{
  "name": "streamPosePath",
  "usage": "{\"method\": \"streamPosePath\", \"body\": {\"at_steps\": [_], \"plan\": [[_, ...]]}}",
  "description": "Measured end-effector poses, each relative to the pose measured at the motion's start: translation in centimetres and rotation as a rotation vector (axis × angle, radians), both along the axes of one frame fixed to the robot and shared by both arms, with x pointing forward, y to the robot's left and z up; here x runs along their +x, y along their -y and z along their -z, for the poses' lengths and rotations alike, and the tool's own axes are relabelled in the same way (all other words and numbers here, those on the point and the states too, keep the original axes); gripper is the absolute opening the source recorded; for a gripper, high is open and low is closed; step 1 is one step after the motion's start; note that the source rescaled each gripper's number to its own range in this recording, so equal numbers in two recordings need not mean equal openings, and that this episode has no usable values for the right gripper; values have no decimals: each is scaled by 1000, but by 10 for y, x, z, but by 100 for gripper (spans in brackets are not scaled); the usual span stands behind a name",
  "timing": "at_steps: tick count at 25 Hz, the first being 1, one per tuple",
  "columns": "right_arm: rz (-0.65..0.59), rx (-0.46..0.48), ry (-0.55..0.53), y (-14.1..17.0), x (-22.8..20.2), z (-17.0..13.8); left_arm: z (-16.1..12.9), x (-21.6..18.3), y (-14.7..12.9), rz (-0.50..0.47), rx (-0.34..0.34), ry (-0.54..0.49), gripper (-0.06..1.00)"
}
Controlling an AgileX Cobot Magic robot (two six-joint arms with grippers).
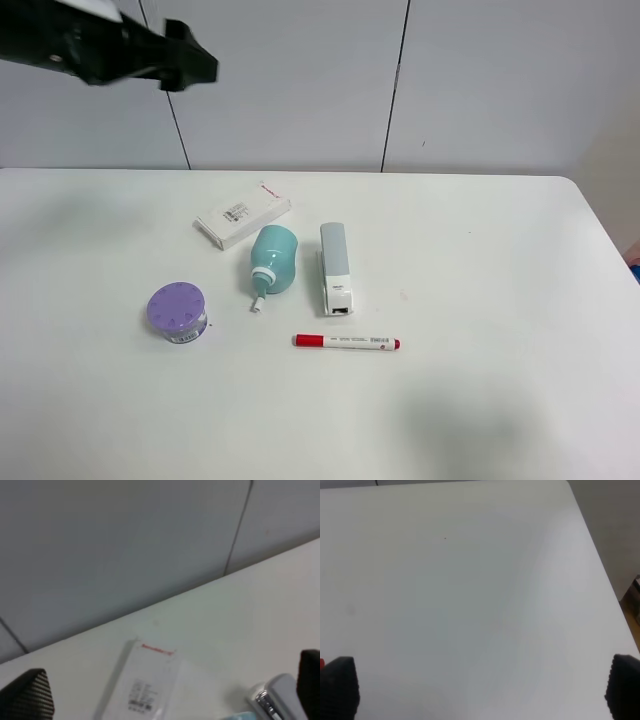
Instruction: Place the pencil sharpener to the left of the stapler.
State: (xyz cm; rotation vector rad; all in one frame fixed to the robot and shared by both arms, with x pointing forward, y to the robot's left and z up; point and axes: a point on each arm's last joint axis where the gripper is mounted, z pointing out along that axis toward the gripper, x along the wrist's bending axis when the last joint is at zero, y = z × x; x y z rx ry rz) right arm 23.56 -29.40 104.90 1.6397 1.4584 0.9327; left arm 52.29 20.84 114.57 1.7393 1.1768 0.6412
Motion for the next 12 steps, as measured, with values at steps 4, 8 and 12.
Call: {"method": "streamPosePath", "body": {"at_steps": [4,8,12], "plan": [[0,0,0,0,0,0,-9,-69,-50,-115,6,36,98],[0,0,0,0,0,0,2,-147,-80,-244,24,66,98],[0,0,0,0,0,0,23,-217,-81,-322,38,97,98]]}}
